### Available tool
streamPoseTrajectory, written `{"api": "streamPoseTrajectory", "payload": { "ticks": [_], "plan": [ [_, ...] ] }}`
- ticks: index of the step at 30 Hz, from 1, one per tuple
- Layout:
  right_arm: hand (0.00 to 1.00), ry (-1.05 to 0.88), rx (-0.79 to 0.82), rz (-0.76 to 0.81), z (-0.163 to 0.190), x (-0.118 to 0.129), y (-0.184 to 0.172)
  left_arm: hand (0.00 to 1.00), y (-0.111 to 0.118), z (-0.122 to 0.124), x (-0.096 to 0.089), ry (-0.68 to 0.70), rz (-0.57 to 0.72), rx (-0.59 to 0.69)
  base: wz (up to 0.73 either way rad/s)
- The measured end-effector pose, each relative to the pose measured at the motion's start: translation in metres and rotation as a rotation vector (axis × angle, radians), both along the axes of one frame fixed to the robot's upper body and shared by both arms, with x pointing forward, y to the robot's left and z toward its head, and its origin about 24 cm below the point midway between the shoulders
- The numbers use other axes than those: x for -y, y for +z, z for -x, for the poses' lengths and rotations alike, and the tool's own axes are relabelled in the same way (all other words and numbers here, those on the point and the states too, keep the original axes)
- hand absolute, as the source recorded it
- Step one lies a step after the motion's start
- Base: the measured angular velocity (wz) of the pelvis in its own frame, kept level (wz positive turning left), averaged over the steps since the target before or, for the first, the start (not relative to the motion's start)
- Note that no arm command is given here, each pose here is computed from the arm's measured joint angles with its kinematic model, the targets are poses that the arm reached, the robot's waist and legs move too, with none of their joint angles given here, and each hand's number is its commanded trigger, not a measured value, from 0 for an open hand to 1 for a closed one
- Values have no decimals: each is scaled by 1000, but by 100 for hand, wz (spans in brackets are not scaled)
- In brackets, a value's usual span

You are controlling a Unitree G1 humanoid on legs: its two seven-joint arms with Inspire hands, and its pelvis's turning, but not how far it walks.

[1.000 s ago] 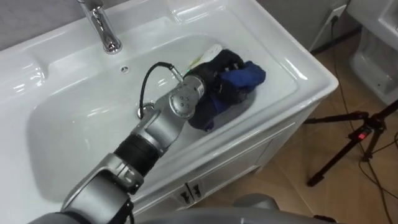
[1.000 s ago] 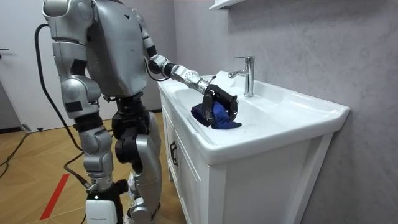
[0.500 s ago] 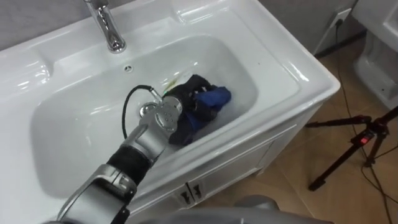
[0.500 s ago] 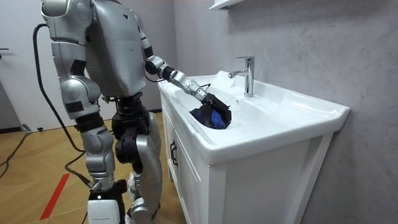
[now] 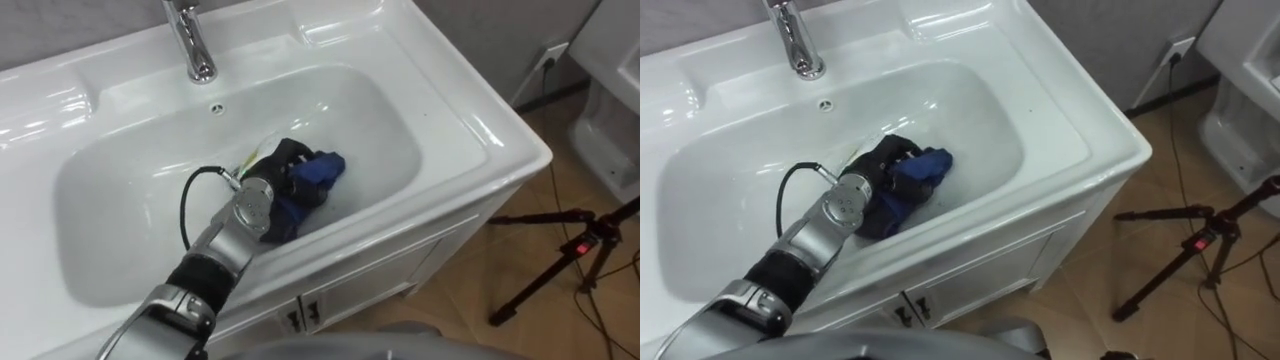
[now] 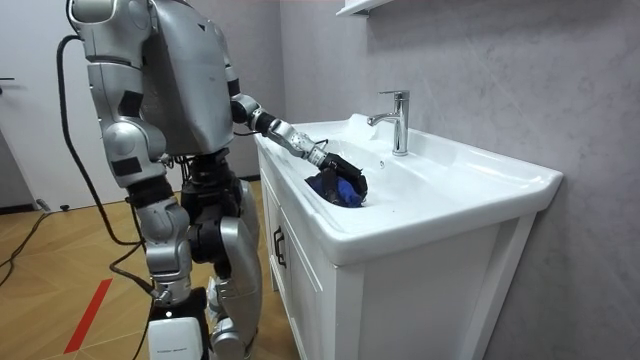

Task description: Wipe basin

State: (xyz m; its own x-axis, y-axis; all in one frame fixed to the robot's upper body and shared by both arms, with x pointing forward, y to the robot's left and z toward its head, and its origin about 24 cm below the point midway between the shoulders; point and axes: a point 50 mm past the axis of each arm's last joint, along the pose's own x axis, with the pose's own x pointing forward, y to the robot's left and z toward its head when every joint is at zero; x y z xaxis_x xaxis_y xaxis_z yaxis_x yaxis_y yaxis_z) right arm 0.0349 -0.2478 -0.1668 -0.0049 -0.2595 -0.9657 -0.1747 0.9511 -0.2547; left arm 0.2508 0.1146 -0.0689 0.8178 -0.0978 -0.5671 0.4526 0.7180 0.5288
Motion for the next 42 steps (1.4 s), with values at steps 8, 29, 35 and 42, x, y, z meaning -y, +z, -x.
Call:
{"api": "streamPoseTrajectory", "payload": {
  "ticks": [8,29,35,42],
  "plan": [
    [0,-38,6,-1,1,2,0,100,-5,8,-7,33,-24,13,-2],
    [0,-95,27,26,7,15,4,100,-1,24,-105,166,-543,164,3],
    [0,-132,102,68,-2,28,9,100,5,30,-129,248,-606,199,7],
    [0,-152,128,73,-2,31,10,100,13,30,-132,237,-610,244,6]
  ]
}}
